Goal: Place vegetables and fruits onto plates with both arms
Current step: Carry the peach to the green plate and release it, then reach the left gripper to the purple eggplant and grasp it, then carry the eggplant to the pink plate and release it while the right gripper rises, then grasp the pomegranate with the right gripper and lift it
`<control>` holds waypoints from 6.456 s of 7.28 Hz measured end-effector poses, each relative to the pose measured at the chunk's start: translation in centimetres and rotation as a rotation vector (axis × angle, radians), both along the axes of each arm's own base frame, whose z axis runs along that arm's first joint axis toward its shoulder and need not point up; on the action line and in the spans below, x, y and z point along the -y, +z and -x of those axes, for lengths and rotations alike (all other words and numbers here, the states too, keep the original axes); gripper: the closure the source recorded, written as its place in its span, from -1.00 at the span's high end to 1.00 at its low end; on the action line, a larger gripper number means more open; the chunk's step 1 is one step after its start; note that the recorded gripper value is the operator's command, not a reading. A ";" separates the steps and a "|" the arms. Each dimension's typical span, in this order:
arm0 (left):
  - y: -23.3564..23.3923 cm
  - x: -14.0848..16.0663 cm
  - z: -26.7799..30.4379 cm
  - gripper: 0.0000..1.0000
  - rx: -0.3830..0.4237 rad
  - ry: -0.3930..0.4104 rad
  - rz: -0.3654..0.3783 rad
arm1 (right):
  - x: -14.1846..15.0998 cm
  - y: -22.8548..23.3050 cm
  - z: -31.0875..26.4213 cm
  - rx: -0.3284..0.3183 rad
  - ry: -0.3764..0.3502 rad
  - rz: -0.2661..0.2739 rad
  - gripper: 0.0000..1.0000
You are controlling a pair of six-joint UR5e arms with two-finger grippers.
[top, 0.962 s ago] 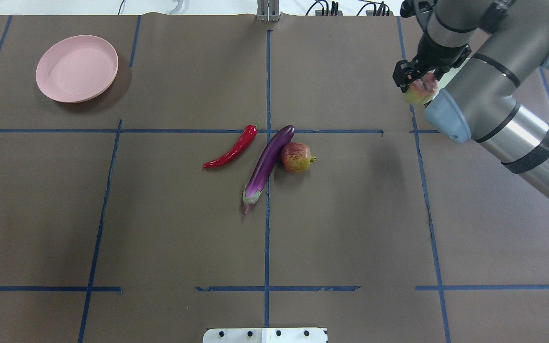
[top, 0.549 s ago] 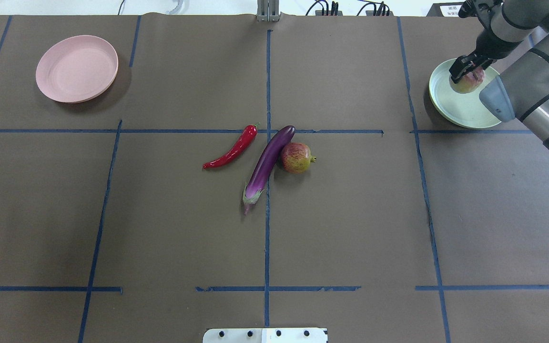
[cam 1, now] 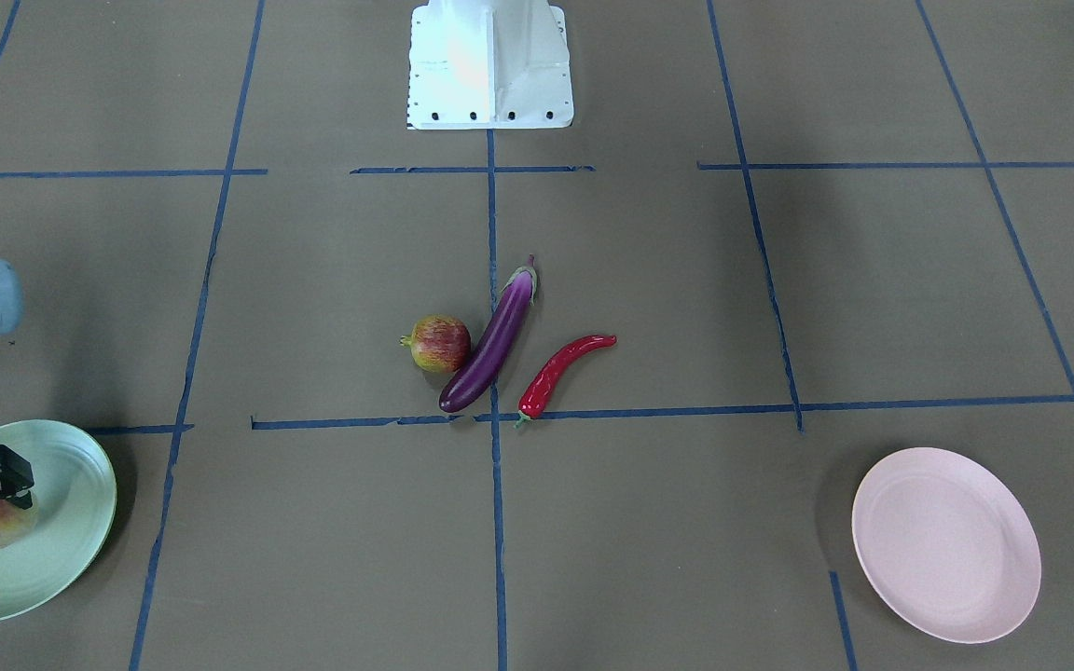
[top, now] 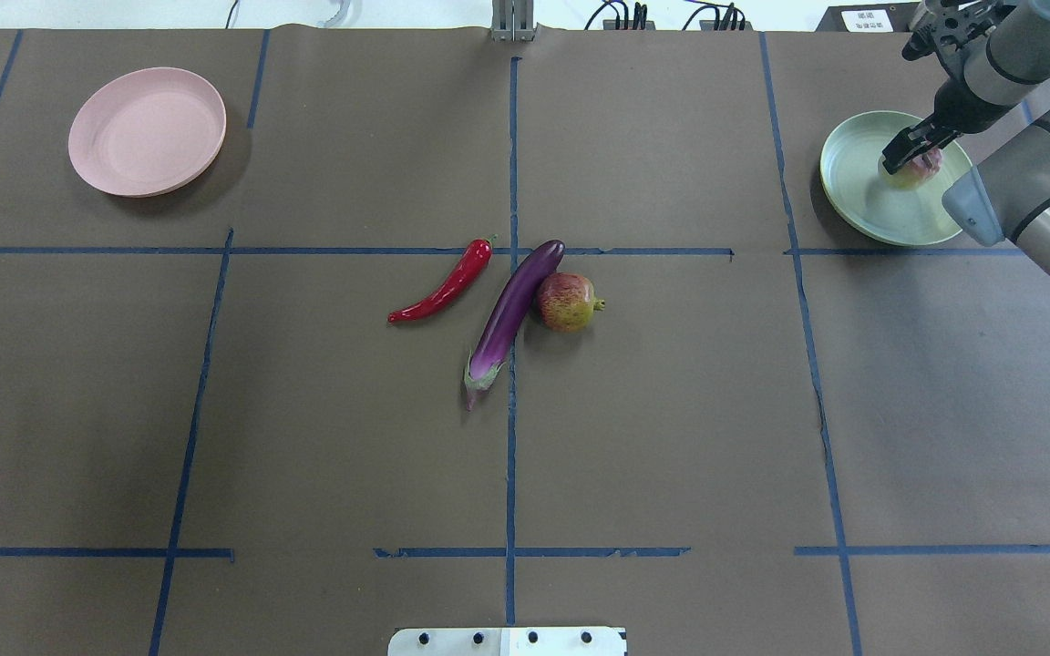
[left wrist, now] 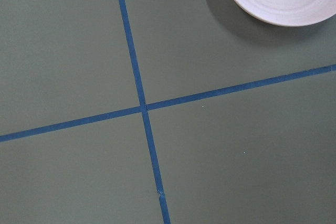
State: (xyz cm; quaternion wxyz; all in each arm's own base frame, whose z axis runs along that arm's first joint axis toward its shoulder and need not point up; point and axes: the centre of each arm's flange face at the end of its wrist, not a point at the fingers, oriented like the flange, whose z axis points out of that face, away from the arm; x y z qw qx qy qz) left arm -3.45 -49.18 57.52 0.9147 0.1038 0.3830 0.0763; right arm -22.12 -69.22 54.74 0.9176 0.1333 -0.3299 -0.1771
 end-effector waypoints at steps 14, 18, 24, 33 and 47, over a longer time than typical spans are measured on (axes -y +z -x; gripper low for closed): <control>-36.3 -1.7 -56.4 0.88 -0.179 -0.046 0.127 | -4.8 -2.0 -10.9 0.074 0.056 0.046 1.00; -36.3 -5.5 -65.3 0.46 -0.091 -0.083 0.086 | -4.8 -2.0 -10.9 0.073 0.058 0.048 1.00; -38.1 -6.4 -63.2 -0.92 -0.140 -0.127 0.094 | -4.8 -1.9 -10.9 0.072 0.057 0.050 1.00; -18.4 15.0 -38.0 -0.91 0.089 -0.784 0.435 | -4.7 -3.2 -9.4 0.085 0.064 0.060 1.00; -3.5 15.3 -20.2 1.00 0.002 -0.219 0.165 | -15.1 -28.0 15.8 0.211 0.224 0.314 1.00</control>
